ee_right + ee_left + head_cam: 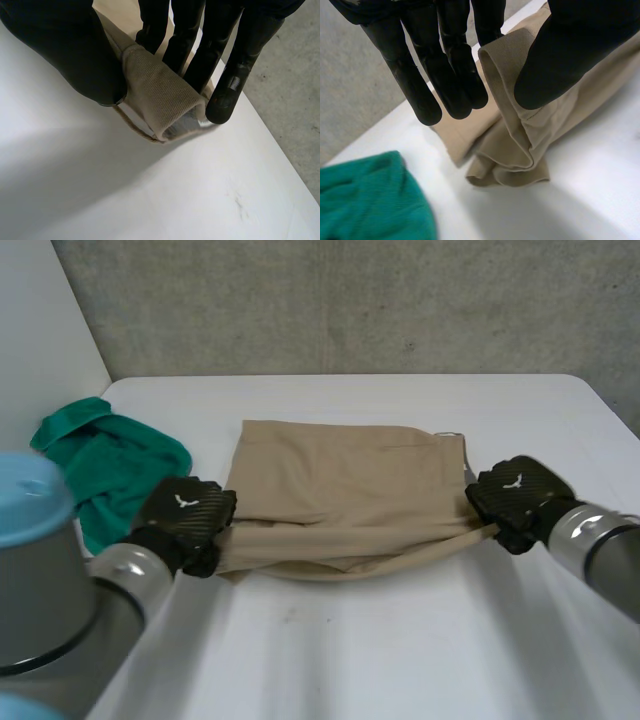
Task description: Fold the laundry.
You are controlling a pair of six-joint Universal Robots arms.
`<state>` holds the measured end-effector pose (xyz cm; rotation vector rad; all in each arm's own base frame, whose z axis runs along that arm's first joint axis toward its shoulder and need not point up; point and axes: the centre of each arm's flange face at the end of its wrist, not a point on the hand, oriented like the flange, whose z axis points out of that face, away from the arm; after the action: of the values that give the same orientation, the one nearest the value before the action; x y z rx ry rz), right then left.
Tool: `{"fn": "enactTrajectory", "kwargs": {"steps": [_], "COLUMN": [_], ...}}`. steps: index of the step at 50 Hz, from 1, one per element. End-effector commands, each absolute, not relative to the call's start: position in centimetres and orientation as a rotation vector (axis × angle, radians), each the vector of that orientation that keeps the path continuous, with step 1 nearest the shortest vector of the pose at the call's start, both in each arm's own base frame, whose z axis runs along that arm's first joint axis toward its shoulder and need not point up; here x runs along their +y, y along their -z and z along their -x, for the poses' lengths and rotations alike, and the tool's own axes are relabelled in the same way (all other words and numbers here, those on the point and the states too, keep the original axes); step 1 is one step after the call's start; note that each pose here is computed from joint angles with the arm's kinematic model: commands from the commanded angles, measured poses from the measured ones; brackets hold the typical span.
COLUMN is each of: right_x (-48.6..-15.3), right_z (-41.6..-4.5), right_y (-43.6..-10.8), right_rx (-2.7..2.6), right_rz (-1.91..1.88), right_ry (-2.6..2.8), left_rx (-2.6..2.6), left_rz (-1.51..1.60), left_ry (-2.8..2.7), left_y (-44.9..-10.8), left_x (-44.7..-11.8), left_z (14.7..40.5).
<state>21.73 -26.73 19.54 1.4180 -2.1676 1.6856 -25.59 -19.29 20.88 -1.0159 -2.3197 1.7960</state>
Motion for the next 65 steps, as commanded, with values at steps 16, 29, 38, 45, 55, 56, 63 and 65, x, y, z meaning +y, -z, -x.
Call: {"fn": "enactTrajectory", "kwargs": {"steps": [16,29,38,45,55,56,63,65], "right_x": [-22.0,-29.2,-32.8,-35.3,-38.9,-39.1,-38.9,-38.7], "right_z": [-20.1,-20.8,-21.0,-22.7,-24.7,-24.5,-23.7,-23.5], "right_y": [-25.4,-21.2,-18.7,-17.5,-15.1,-15.1,-16.5,-17.6], "right_rx": [-2.205,-2.271,-2.13,-2.013,-1.922,-1.927,-1.981,-1.973], "right_rz": [-1.58,-1.254,-1.077,-1.028,-0.983,-0.97,-0.887,-0.868], "right_ry": [-1.468,-1.609,-1.64,-1.772,-1.83,-1.812,-1.713,-1.731], "left_rx": [-2.182,-2.092,-1.876,-1.756,-1.631,-1.611,-1.541,-1.494], "left_rz": [1.453,1.338,1.205,1.217,1.178,1.161,1.125,1.099], "left_ry": [-1.895,-2.142,-2.442,-2.588,-2.661,-2.682,-2.729,-2.757], "left_y": [-24.8,-20.4,-17.0,-15.0,-13.1,-13.2,-13.2,-14.5], "left_x": [-15.5,-27.1,-34.0,-36.1,-37.3,-37.4,-36.8,-36.2], "left_z": [24.7,31.7,36.1,37.7,38.7,38.8,38.9,39.0]}}
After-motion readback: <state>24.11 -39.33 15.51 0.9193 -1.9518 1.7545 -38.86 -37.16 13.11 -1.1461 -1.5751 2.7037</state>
